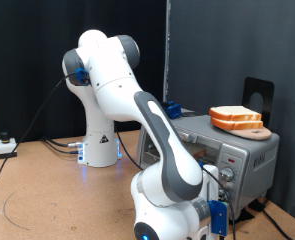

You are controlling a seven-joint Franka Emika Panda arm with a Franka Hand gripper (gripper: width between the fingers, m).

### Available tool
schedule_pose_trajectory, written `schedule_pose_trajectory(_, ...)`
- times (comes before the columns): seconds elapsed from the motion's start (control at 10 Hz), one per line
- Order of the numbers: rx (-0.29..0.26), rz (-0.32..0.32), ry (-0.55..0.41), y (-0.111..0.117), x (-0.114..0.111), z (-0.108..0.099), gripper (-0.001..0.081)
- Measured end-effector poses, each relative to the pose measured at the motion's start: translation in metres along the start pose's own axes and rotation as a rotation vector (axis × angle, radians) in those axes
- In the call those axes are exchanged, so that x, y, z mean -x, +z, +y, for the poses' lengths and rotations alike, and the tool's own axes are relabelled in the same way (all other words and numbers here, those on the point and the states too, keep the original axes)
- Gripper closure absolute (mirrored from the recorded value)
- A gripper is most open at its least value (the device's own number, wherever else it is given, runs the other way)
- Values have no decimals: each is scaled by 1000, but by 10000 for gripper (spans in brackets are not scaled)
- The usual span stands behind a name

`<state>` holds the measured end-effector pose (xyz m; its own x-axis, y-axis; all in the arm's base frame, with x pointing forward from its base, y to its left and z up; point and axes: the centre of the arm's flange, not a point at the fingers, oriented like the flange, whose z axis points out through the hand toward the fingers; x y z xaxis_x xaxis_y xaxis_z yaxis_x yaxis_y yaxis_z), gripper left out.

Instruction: Make a piece of toast with the oven

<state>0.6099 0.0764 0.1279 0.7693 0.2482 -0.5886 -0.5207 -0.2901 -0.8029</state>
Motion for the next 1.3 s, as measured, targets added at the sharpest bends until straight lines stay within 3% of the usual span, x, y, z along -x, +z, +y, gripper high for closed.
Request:
schedule_pose_trajectory(0.2, 2, 0, -38, 0, 0, 0, 709)
schedule_pose_trajectory(0.5, 16, 26, -269, 0, 4, -2, 709)
schedule_pose_trajectory(0.7, 19, 51, -350, 0, 7, -2, 709)
schedule_pose_trajectory(1.3, 13, 65, -365, 0, 9, -1, 709)
